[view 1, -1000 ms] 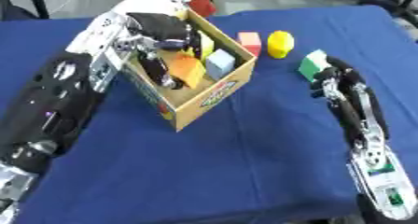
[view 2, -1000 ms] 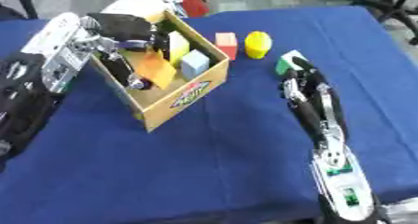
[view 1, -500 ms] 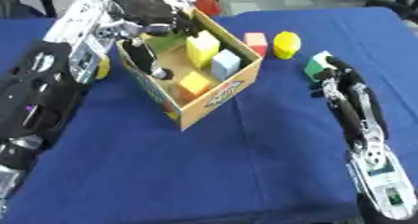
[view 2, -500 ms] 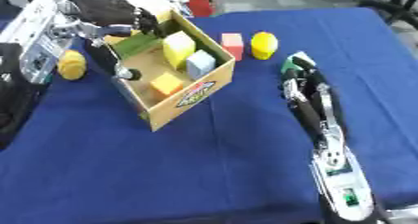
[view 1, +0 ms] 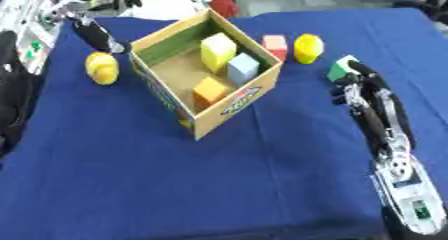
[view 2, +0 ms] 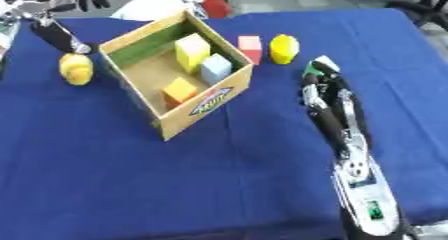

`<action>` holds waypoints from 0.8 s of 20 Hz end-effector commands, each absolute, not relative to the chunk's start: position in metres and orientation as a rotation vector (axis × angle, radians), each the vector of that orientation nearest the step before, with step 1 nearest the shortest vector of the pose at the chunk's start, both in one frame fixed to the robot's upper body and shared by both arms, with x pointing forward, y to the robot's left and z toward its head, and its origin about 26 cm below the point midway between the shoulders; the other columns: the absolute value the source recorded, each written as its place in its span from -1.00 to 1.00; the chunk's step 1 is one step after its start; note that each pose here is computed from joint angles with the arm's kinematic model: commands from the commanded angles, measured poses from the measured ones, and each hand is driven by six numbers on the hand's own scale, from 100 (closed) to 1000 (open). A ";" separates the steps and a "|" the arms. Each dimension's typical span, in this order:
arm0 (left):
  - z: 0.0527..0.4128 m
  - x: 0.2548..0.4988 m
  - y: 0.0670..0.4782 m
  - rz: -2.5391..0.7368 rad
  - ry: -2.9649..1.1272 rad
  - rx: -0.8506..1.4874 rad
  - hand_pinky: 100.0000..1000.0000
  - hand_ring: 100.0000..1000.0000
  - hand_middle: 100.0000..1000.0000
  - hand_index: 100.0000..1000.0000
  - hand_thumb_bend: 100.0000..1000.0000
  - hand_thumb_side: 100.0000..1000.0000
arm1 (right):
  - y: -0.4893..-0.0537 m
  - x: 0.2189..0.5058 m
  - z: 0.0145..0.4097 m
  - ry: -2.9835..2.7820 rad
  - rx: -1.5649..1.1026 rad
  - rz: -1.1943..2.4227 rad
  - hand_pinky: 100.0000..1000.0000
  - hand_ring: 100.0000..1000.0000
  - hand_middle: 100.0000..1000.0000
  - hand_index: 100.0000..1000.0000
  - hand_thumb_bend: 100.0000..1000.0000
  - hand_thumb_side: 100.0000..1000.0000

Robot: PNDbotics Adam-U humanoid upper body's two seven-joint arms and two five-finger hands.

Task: Pick up objects on the table and place them in the box.

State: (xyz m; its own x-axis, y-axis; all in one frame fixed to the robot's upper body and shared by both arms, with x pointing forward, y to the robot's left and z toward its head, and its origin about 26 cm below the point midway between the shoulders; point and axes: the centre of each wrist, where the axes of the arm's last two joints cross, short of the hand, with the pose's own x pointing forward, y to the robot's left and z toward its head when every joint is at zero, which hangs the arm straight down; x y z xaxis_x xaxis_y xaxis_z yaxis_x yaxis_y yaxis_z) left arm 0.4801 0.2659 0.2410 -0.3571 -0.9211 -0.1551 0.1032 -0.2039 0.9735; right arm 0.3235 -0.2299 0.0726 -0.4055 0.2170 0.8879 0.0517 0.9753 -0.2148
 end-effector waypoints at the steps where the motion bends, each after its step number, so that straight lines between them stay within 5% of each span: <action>1: 0.237 0.486 0.284 -1.600 -1.184 1.076 0.50 0.36 0.44 0.72 -0.25 -0.69 | -0.234 0.324 0.078 -2.000 -0.200 0.190 0.03 0.11 0.12 0.73 -1.00 0.20; 13: 0.192 0.493 0.297 -1.528 -1.034 1.029 0.48 0.34 0.42 0.71 -0.28 -0.66 | -0.232 0.324 0.078 -2.000 -0.192 0.188 0.03 0.11 0.12 0.73 -1.00 0.20; 16: 0.182 0.493 0.297 -1.498 -1.021 1.055 0.45 0.30 0.39 0.70 -0.32 -0.81 | -0.231 0.324 0.078 -2.001 -0.187 0.187 0.03 0.11 0.12 0.73 -1.00 0.20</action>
